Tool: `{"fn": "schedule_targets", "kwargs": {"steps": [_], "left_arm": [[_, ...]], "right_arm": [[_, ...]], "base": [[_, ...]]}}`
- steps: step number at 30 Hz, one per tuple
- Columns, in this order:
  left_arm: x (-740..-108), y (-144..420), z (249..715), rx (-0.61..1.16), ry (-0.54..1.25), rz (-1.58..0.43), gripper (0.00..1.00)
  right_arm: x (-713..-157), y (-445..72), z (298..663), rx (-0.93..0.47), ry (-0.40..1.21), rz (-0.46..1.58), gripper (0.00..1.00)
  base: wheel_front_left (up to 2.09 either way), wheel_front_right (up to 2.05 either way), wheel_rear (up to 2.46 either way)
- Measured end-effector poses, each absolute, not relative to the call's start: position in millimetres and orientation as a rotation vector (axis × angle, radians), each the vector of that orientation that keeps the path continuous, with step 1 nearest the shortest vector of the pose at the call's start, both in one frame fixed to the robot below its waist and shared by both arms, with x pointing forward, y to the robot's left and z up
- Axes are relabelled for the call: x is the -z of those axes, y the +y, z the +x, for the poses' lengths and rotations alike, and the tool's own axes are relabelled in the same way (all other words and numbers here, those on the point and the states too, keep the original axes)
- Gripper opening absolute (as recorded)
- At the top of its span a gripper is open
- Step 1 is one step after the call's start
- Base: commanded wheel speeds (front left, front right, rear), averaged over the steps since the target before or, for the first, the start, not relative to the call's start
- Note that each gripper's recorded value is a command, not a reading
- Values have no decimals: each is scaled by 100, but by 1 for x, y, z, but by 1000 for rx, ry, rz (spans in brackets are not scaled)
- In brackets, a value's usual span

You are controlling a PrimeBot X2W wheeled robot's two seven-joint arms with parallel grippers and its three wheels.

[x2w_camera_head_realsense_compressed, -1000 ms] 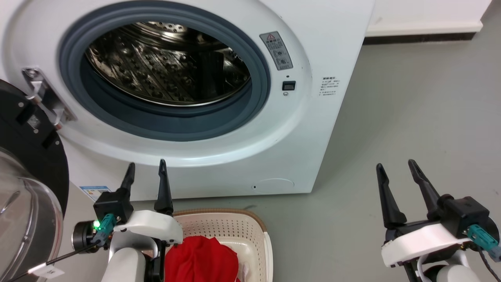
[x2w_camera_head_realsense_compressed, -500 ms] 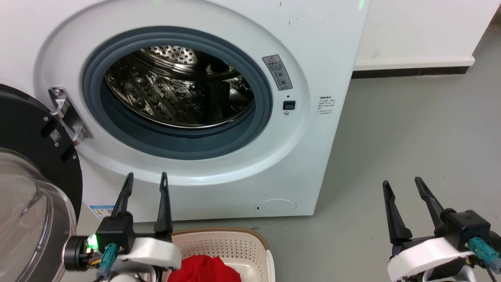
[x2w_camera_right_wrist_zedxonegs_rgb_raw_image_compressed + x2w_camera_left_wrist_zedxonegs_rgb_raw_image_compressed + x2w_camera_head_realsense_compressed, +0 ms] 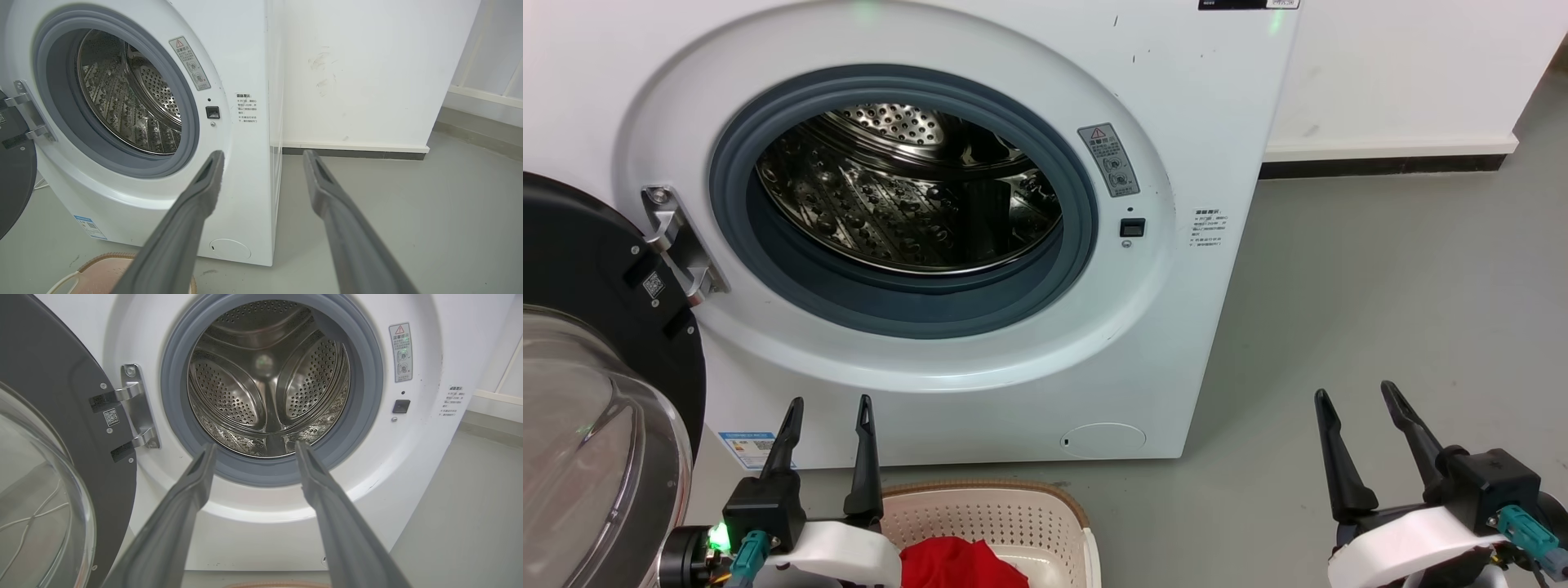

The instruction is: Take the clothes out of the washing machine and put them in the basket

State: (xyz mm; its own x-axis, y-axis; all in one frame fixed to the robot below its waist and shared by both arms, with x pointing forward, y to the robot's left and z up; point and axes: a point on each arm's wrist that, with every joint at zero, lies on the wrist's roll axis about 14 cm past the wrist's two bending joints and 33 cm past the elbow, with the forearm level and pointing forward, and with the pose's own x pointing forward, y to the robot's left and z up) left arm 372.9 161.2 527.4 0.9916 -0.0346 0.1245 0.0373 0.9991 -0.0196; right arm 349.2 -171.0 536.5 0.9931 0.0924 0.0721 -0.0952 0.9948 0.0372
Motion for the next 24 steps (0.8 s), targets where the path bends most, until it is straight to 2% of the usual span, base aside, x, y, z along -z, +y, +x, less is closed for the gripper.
{"fn": "schedule_targets", "kwargs": {"steps": [15, 16, 20, 24], "left_arm": [[-525, 160, 374, 40, -116, -19, 100], [-525, 160, 374, 40, -114, -19, 0], [-507, 162, 370, 30, -53, -38, 0], [-499, 170, 370, 0, -4, -158, 0]], "right_arm": [[-535, -173, 348, -88, -68, 44, 100], [-535, -173, 348, -88, -66, 45, 0], [-522, -173, 345, -86, -25, 62, 0], [-516, -175, 345, -77, -10, 195, 0]], "base": [[0, 0, 0], [0, 0, 0], [0, 0, 0], [0, 0, 0]]}}
